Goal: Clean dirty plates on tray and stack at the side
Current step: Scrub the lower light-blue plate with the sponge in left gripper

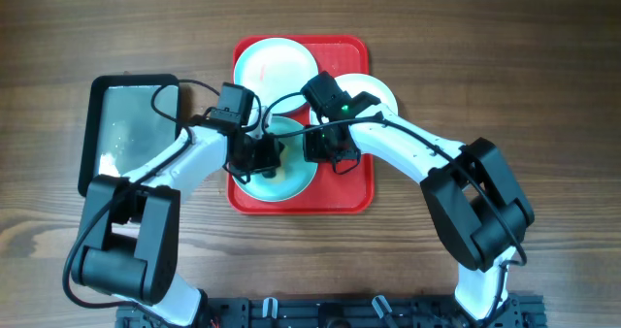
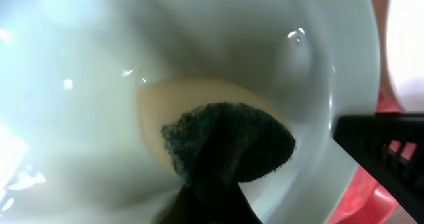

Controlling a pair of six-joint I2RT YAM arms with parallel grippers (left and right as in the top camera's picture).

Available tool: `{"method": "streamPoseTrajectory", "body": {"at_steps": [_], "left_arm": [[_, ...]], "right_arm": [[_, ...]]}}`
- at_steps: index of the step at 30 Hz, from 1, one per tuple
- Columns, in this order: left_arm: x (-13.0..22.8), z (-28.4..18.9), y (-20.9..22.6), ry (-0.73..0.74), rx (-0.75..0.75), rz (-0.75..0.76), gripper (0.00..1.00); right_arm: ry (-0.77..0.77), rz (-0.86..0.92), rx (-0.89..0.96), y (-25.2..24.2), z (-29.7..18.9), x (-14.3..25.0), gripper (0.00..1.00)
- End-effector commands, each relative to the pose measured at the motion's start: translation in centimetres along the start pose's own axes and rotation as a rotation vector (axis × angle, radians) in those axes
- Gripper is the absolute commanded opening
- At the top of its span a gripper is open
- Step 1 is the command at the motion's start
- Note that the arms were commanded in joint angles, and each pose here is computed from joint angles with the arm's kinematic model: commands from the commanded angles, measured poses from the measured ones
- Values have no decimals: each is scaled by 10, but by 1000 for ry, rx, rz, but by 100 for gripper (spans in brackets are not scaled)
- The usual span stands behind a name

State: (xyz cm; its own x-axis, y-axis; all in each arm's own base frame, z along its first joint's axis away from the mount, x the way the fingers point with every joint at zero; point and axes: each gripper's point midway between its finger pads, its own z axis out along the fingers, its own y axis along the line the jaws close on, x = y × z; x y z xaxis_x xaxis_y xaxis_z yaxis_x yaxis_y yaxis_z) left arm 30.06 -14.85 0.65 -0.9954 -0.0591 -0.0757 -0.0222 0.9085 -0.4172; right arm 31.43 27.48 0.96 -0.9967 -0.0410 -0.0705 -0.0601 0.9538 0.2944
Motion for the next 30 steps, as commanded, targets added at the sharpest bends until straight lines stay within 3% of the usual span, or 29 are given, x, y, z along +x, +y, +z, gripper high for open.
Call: {"method": "streamPoseTrajectory", "body": {"at_steps": [1, 11, 19, 30], "left_arm": [[-1, 1, 0, 14, 36, -8, 4], [-54, -34, 9, -158, 58, -6, 4], [-55, -24, 20, -174, -64, 46, 4], [-46, -14, -2, -150, -52, 108, 4]], "right_arm": [[19, -12, -22, 6, 5, 5, 4], [19, -12, -22, 6, 5, 4, 5], [19, -12, -22, 6, 5, 5, 4], [18, -12, -23, 6, 5, 4, 4]]}}
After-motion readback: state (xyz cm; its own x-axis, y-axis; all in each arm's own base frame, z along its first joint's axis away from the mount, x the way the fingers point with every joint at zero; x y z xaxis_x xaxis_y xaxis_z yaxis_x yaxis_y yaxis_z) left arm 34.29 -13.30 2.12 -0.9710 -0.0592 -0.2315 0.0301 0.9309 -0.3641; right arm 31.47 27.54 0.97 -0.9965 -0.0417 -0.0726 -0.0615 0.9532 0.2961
